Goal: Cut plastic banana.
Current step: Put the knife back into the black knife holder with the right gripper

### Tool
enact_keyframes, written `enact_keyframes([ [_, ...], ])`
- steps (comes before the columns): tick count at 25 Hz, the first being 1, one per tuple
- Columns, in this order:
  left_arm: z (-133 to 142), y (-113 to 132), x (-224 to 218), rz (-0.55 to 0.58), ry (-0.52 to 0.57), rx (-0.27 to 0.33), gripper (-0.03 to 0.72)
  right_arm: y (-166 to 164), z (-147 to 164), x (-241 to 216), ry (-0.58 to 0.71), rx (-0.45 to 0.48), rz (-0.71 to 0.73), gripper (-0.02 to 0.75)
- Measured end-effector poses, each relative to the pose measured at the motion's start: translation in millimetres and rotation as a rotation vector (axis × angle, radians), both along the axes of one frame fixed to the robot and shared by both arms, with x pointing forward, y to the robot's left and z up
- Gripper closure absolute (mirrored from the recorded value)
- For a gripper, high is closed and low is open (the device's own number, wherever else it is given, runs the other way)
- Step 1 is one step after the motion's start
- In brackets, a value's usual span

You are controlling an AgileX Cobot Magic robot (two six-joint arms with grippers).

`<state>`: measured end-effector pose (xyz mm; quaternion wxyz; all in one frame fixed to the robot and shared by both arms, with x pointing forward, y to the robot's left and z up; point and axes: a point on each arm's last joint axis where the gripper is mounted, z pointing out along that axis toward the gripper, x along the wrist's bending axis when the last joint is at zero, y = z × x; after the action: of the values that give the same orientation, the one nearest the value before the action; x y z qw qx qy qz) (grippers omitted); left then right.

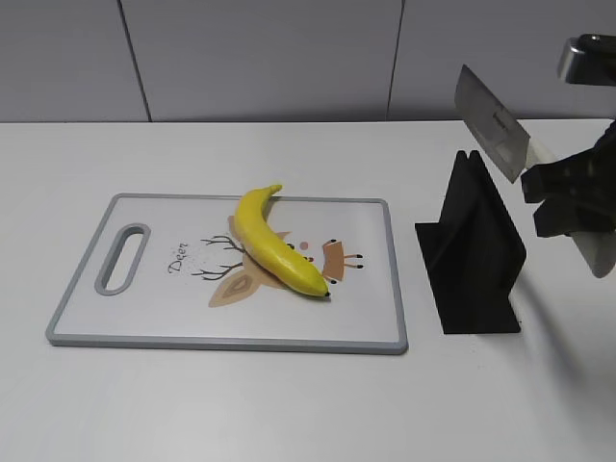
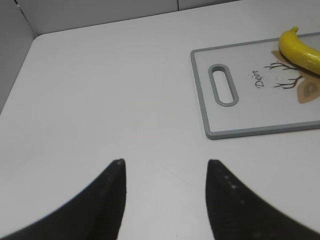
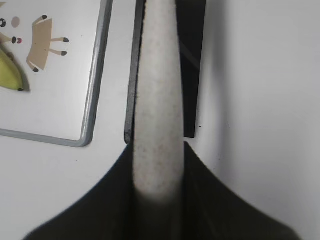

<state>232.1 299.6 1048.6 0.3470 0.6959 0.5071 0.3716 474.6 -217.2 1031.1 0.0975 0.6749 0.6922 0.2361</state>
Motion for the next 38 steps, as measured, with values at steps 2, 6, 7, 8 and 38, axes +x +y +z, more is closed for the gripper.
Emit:
enact_keyframes([
  [2, 0, 0, 0, 0.000, 0.000, 0.000, 0.189, 0, 0, 0, 0.000, -0.001, 0.002, 0.561],
  [6, 0, 0, 0, 0.000, 0.000, 0.000, 0.189, 0, -1, 1, 0.003, -0.003, 0.004, 0.561],
  [7, 0, 0, 0, 0.000, 0.000, 0.000, 0.189, 0, -3, 1, 0.012, -0.006, 0.004, 0.561],
  [8, 0, 0, 0, 0.000, 0.000, 0.000, 0.189, 1, -6, 2, 0.025, -0.011, 0.005, 0.561],
  [38, 0, 0, 0, 0.000, 0.000, 0.000, 0.190, 4, -21, 7, 0.100, -0.040, 0.039, 0.561],
])
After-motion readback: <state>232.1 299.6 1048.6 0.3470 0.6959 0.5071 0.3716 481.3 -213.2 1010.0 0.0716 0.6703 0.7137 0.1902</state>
